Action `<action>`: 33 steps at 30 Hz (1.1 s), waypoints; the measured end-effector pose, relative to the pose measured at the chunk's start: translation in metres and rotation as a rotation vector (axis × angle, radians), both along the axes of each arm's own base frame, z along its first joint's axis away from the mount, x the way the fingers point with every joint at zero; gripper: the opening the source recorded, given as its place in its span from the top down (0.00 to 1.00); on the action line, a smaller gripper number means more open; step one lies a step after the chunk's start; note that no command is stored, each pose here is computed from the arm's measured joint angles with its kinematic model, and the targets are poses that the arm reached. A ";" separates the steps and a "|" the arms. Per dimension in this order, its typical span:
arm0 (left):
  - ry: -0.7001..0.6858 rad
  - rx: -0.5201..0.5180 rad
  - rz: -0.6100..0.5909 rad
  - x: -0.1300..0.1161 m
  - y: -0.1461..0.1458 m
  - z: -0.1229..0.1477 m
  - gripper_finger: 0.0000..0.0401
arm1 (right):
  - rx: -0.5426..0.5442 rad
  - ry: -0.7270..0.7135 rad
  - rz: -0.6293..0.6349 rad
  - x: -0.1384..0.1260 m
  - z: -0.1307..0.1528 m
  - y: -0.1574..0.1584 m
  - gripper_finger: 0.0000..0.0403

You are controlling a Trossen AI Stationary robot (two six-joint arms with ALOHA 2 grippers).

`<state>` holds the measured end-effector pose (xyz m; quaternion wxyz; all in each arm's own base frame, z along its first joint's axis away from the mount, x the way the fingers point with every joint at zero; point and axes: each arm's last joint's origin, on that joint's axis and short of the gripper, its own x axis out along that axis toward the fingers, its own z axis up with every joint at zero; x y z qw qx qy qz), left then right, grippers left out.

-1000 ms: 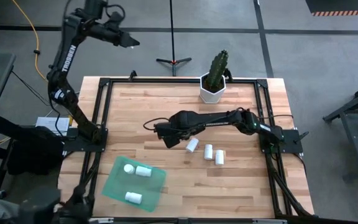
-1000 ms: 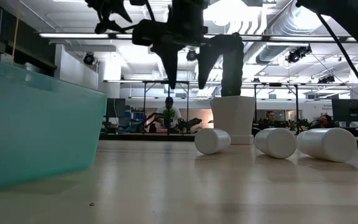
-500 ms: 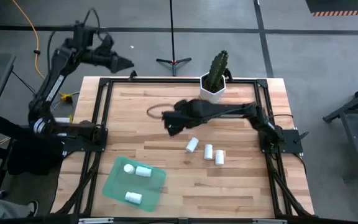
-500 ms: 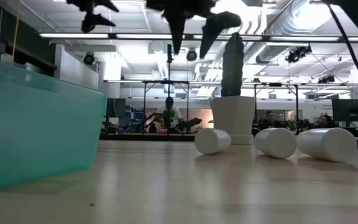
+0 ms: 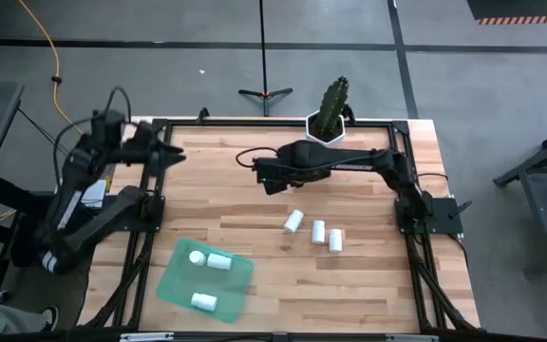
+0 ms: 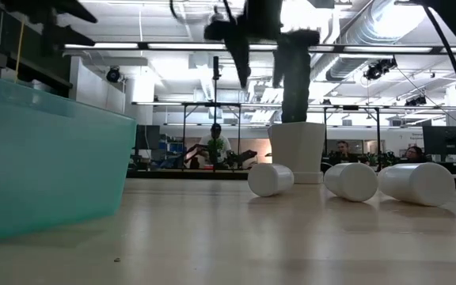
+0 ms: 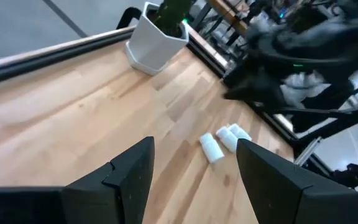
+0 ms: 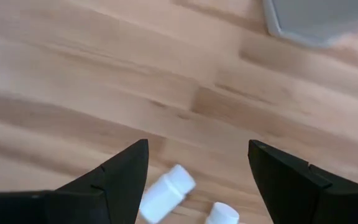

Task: Pick and place pill bottles into a basket
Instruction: Put the white pill bottle into the green bin

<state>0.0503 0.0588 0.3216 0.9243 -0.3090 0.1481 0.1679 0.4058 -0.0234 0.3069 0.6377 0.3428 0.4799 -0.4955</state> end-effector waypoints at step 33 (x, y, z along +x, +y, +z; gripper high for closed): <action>-0.020 0.006 0.027 -0.023 -0.049 -0.022 0.35 | 0.241 -0.017 -0.143 0.005 -0.098 0.043 0.34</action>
